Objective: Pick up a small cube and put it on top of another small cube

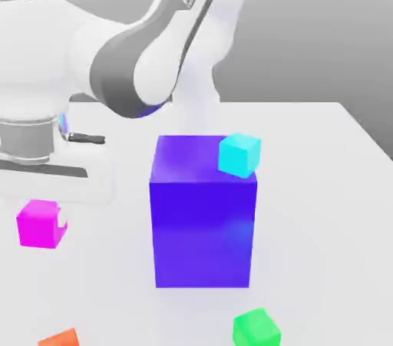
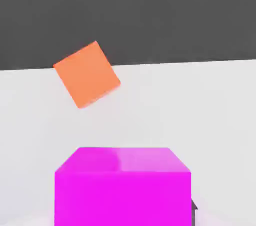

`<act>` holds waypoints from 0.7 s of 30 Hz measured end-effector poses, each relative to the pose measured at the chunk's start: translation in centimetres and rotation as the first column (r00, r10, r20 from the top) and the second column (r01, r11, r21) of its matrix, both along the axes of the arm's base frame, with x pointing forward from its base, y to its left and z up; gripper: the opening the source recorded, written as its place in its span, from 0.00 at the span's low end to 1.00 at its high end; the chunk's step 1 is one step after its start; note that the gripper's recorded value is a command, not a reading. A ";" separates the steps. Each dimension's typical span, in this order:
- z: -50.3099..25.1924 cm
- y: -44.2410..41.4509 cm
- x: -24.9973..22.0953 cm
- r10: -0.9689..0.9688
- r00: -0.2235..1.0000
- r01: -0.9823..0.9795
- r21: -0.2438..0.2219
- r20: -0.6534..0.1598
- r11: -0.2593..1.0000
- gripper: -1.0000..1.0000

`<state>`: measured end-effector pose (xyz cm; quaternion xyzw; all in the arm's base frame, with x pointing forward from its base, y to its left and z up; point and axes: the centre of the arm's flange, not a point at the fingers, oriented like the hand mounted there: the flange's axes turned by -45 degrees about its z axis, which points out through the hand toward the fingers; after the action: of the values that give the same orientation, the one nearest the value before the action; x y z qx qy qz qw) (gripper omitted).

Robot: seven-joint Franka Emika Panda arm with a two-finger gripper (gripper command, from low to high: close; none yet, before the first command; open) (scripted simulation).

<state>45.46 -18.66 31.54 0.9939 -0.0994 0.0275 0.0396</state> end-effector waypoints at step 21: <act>1.3 12.7 4.0 -0.829 0.558 0.823 0.096 0.044 0.559 0.00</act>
<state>49.45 -5.92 32.87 0.8301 -0.5557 0.0443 0.0118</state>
